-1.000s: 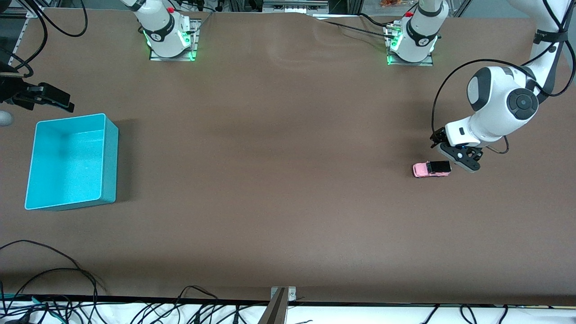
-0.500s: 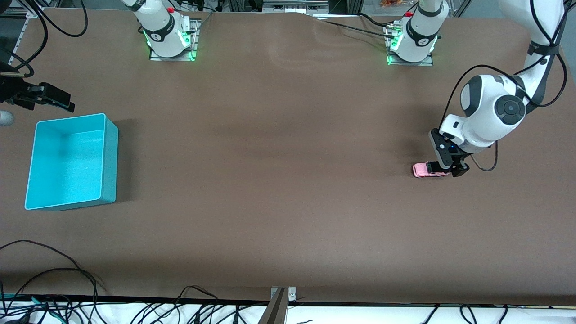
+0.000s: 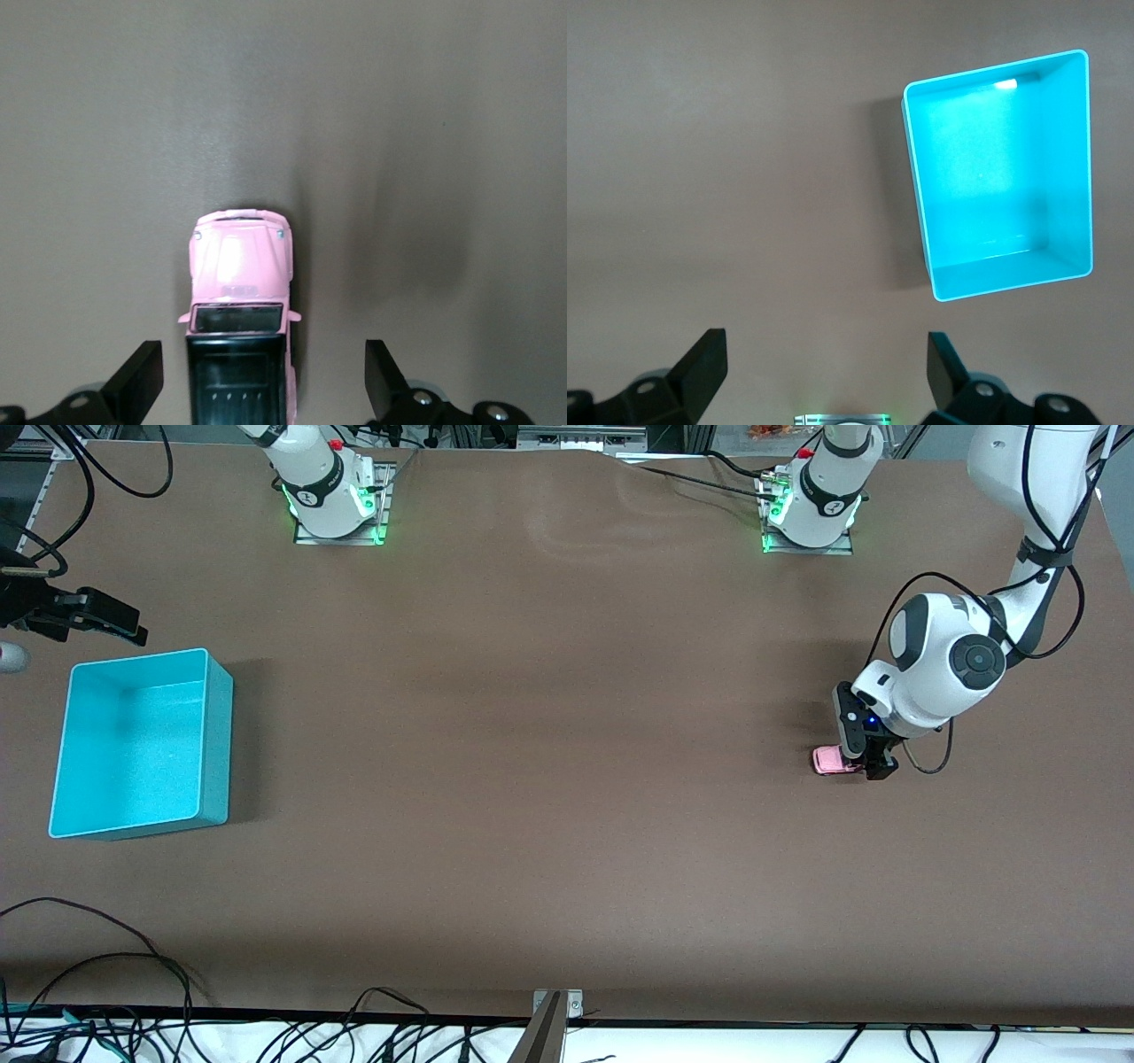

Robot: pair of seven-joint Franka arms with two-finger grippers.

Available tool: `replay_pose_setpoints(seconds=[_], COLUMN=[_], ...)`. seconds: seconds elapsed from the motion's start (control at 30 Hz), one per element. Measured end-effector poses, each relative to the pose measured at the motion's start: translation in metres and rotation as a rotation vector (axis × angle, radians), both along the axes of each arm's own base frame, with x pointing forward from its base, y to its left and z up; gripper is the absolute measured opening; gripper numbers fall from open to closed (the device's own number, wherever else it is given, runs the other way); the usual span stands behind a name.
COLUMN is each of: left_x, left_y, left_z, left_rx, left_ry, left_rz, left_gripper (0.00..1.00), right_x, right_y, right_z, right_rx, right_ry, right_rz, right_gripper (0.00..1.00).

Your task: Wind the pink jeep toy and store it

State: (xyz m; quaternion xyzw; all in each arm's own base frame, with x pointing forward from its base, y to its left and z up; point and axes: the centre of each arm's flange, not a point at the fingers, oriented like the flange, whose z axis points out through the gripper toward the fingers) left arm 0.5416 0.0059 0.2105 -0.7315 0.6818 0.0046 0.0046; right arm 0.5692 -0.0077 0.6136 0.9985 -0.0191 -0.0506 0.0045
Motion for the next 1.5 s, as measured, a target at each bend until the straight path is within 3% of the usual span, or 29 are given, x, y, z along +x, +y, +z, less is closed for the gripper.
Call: replay_pose_setpoints(seconds=[0.3, 0.47, 0.63, 0.9, 1.1, 1.5], left_x=[0.0, 0.0, 0.001, 0.002, 0.008, 0.009], left_y=[0.005, 0.005, 0.006, 0.006, 0.003, -0.041], left_z=[-0.006, -0.009, -0.009, -0.009, 0.0, 0.005], left_rx=[-0.001, -0.002, -0.002, -0.002, -0.003, -0.037], left_ry=[-0.002, -0.007, -0.011, -0.012, -0.035, -0.036], left_rz=[0.009, 0.01, 0.011, 0.006, -0.082, -0.132], left_gripper=[0.97, 0.68, 0.49, 0.49, 0.49, 0.49], right_x=[0.0, 0.0, 0.0, 0.0, 0.0, 0.0], right_y=[0.0, 0.0, 0.0, 0.0, 0.0, 0.0], right_z=[0.0, 0.0, 0.0, 0.0, 0.0, 0.0], right_rx=[0.0, 0.0, 0.0, 0.0, 0.0, 0.0], right_ry=[0.0, 0.0, 0.0, 0.001, 0.001, 0.001], right_rz=[0.0, 0.0, 0.0, 0.0, 0.0, 0.0], right_gripper=[1.0, 1.0, 1.0, 1.0, 1.0, 1.0])
